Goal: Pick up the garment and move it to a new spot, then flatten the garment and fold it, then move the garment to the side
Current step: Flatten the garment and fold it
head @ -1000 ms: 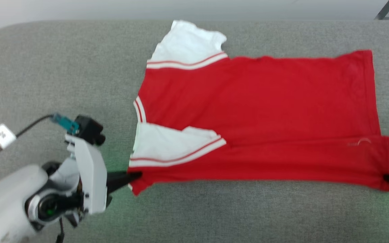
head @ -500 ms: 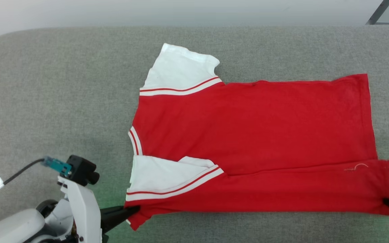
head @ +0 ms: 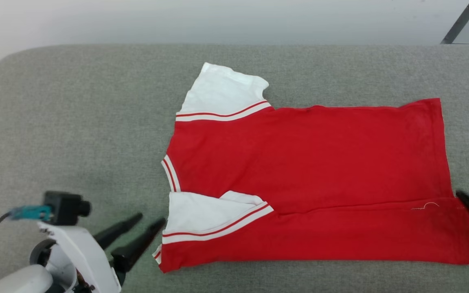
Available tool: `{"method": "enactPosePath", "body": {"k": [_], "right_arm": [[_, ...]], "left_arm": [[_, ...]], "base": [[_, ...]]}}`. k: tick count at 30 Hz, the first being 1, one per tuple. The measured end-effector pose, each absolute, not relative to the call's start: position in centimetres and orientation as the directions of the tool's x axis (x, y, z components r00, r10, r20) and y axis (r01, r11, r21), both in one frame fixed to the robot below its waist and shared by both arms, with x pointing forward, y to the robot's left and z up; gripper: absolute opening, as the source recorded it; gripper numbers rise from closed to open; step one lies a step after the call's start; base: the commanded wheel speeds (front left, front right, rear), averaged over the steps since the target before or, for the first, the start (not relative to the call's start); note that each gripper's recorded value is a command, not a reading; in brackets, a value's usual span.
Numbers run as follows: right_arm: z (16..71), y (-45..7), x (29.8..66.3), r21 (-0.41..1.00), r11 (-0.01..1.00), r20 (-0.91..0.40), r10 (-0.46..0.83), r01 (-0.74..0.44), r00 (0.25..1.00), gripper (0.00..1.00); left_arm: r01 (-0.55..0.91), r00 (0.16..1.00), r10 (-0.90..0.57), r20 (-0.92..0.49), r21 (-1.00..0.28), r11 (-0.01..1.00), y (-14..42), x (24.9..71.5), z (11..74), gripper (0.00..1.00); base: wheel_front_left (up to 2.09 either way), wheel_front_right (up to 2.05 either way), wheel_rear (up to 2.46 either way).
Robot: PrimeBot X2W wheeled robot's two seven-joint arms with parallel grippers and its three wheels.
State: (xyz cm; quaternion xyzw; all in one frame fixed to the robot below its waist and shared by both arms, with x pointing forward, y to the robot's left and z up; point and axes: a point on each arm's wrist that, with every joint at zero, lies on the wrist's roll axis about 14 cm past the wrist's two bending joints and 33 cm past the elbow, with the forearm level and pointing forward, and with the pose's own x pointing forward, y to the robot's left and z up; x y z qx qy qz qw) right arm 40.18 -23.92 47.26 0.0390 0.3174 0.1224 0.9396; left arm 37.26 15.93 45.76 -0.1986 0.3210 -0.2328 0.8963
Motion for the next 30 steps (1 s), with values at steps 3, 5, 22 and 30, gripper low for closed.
{"method": "enactPosePath", "body": {"k": [3,5,22,30], "right_arm": [[48.7,-23.5,41.7,0.142,0.970,-0.478,0.241,-0.196,0.845,1.00],[49.1,-23.1,42.5,0.147,0.972,-0.416,0.230,-0.184,0.880,1.00],[54.5,-20.8,44.9,0.100,0.979,0.066,0.174,-0.180,0.983,1.00],[53.8,-20.1,44.6,0.119,0.980,0.122,0.143,-0.157,0.982,1.00]], "left_arm": [[0.264,0.772,-0.491,-0.403,-0.498,0.826,16.6,38.0,46.5,1.00],[0.242,0.814,-0.457,-0.359,-0.505,0.828,17.0,38.5,46.8,1.00],[0.246,0.968,-0.248,0.019,-0.222,0.943,20.6,46.7,54.0,1.00],[0.359,0.933,-0.358,0.026,-0.070,0.931,17.7,55.9,57.8,1.00]], "base": [[0.00,0.00,0.00],[0.00,0.00,0.00],[0.00,0.00,0.00],[0.00,0.00,0.00]]}}
